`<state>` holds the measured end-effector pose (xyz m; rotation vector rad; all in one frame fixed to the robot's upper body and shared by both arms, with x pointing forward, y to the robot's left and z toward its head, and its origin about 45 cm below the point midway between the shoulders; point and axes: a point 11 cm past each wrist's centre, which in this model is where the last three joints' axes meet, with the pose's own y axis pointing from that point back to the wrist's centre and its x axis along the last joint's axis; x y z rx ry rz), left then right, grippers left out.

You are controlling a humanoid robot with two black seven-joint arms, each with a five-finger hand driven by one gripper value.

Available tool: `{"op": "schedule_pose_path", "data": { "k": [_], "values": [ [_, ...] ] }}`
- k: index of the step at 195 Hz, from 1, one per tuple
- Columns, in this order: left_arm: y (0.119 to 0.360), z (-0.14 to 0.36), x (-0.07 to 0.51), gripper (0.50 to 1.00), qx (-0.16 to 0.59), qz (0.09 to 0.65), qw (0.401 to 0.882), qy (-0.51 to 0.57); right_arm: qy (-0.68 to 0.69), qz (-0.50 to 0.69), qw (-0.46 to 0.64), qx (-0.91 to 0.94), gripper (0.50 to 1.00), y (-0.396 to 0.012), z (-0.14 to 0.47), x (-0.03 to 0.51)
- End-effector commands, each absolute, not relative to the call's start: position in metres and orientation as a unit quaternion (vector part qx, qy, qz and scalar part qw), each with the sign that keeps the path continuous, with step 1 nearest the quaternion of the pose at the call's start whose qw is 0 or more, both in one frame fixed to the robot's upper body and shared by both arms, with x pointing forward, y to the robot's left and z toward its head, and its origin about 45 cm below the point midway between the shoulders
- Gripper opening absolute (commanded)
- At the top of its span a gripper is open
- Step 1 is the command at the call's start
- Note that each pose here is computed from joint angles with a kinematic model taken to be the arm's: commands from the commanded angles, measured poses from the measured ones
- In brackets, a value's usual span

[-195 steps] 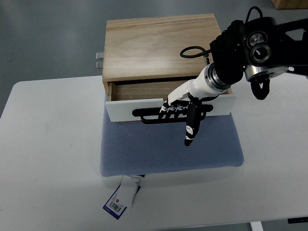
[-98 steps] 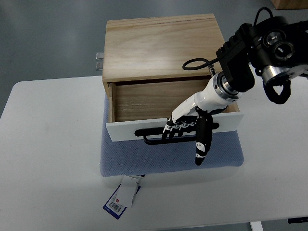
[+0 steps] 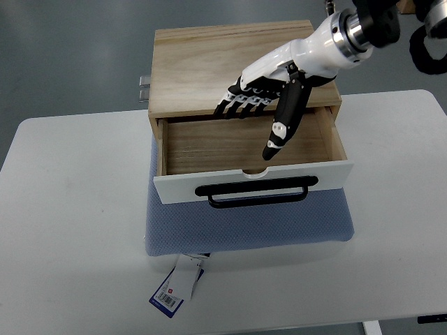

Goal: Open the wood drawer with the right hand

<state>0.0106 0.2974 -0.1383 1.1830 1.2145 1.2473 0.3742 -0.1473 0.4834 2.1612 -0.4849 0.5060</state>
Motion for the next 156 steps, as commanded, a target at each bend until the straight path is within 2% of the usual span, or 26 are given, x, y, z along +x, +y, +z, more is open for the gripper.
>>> {"op": "schedule_pose_path", "data": {
  "k": [1, 17, 26, 52, 65, 78, 79, 81, 94, 104, 105, 111, 156],
  "values": [
    [0.297, -0.138, 0.011, 1.0, 0.488, 0.514, 0.496, 0.502, -0.31, 0.149, 0.372, 0.862, 0.944, -0.199, 0.501, 0.417],
    [0.297, -0.138, 0.011, 1.0, 0.488, 0.514, 0.496, 0.502, -0.386, 0.097, 0.318, 0.861, 0.944, -0.234, 0.499, 0.445],
    [0.297, -0.138, 0.011, 1.0, 0.488, 0.514, 0.496, 0.502, -0.446, 0.063, 0.24, 0.86, 0.944, -0.263, 0.494, 0.467],
    [0.297, -0.138, 0.012, 1.0, 0.487, 0.514, 0.497, 0.501, -0.531, 0.016, 0.042, 0.846, 0.944, -0.308, 0.482, 0.5],
    [0.297, -0.138, 0.012, 1.0, 0.487, 0.514, 0.497, 0.501, -0.57, -0.02, -0.049, 0.82, 0.944, -0.341, 0.455, 0.508],
    [0.297, -0.138, 0.012, 1.0, 0.487, 0.514, 0.497, 0.501, -0.574, -0.024, -0.061, 0.816, 0.944, -0.345, 0.451, 0.509],
    [0.297, -0.138, 0.011, 1.0, 0.488, 0.514, 0.496, 0.501, -0.59, -0.051, -0.104, 0.799, 0.944, -0.361, 0.427, 0.509],
    [0.297, -0.138, 0.011, 1.0, 0.488, 0.514, 0.496, 0.502, -0.595, -0.058, -0.112, 0.794, 0.944, -0.364, 0.419, 0.508],
    [0.297, -0.138, 0.011, 1.0, 0.488, 0.514, 0.496, 0.501, -0.612, -0.094, -0.152, 0.771, 0.944, -0.374, 0.383, 0.506],
    [0.297, -0.138, 0.011, 1.0, 0.488, 0.514, 0.496, 0.501, -0.612, -0.094, -0.152, 0.771, 0.944, -0.374, 0.383, 0.506],
    [0.297, -0.138, 0.011, 1.0, 0.488, 0.514, 0.496, 0.501, -0.623, -0.118, -0.184, 0.751, 0.944, -0.38, 0.358, 0.504],
    [0.297, -0.138, 0.012, 1.0, 0.488, 0.515, 0.496, 0.501, -0.627, -0.134, -0.201, 0.741, 0.944, -0.38, 0.343, 0.502],
    [0.298, -0.138, 0.012, 1.0, 0.489, 0.516, 0.495, 0.5, -0.639, -0.227, -0.295, 0.674, 0.944, -0.377, 0.275, 0.488]
  ]
}}
